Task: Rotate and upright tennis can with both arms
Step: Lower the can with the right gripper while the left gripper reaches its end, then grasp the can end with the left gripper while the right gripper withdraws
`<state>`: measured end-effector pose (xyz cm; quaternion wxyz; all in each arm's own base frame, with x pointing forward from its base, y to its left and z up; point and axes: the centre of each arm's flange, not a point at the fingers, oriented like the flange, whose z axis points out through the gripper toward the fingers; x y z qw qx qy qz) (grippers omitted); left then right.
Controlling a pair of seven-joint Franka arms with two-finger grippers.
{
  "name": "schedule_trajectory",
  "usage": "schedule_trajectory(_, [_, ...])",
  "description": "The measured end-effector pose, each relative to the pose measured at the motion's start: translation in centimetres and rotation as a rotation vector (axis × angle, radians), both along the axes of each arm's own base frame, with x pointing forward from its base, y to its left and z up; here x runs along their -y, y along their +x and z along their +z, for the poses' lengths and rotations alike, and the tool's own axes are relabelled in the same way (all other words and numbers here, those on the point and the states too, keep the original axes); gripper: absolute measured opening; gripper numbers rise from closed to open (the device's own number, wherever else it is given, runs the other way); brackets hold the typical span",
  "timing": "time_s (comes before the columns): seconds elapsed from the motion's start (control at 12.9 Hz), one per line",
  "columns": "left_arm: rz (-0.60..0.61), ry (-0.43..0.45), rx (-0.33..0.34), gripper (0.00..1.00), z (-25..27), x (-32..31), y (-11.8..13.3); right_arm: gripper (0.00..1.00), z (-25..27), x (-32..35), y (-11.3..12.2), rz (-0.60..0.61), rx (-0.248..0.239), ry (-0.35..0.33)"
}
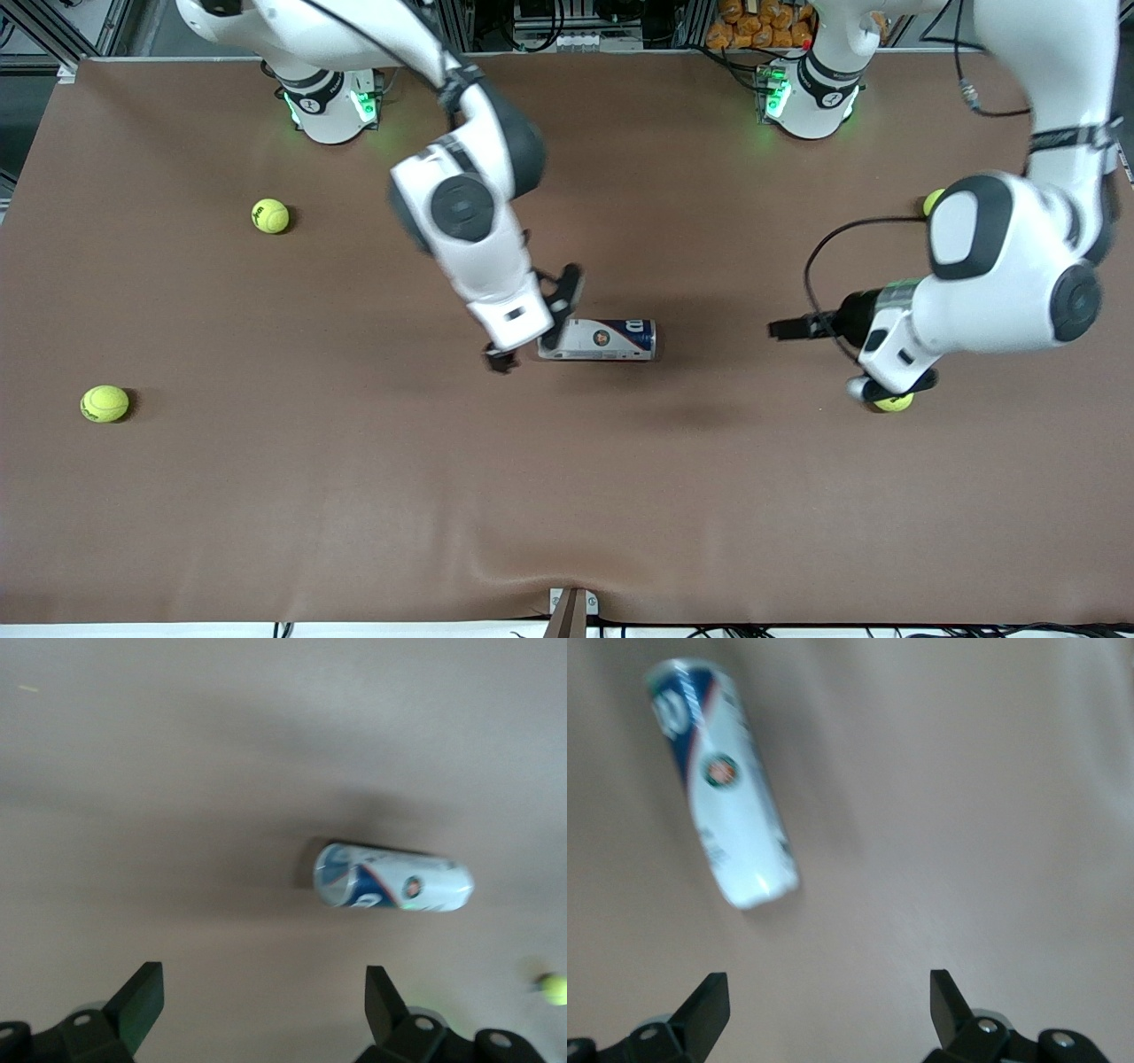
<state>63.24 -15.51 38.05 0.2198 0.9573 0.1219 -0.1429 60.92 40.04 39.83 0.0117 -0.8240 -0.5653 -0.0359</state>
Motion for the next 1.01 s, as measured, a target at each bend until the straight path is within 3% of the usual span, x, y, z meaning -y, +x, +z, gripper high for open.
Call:
schedule_trajectory(0.31, [0.164,-0.168,-0.078,1.00,-7.3,3.4,-1.0,1.00,1.6,13.6,6.3,-0.203,-0.002,0.002])
schedule_trajectory(0.54, [0.215,-0.306,-0.151,1.00,-11.9,4.6,-2.2,1.00,1.7,23.7,9.4,-0.349,-0.002,0.003])
schedule_trajectory(0.78, [0.246,-0.524,-0.128,1.00,-17.4,4.5,-4.2,1.00,1.8,32.8,9.9,-0.480,-0.017,0.002])
schedule_trajectory(1.01, [0.256,-0.620,-0.086,1.00,-22.5,4.2,-6.0,1.00,2.7,40.8,7.9,-0.657,-0.045,0.009])
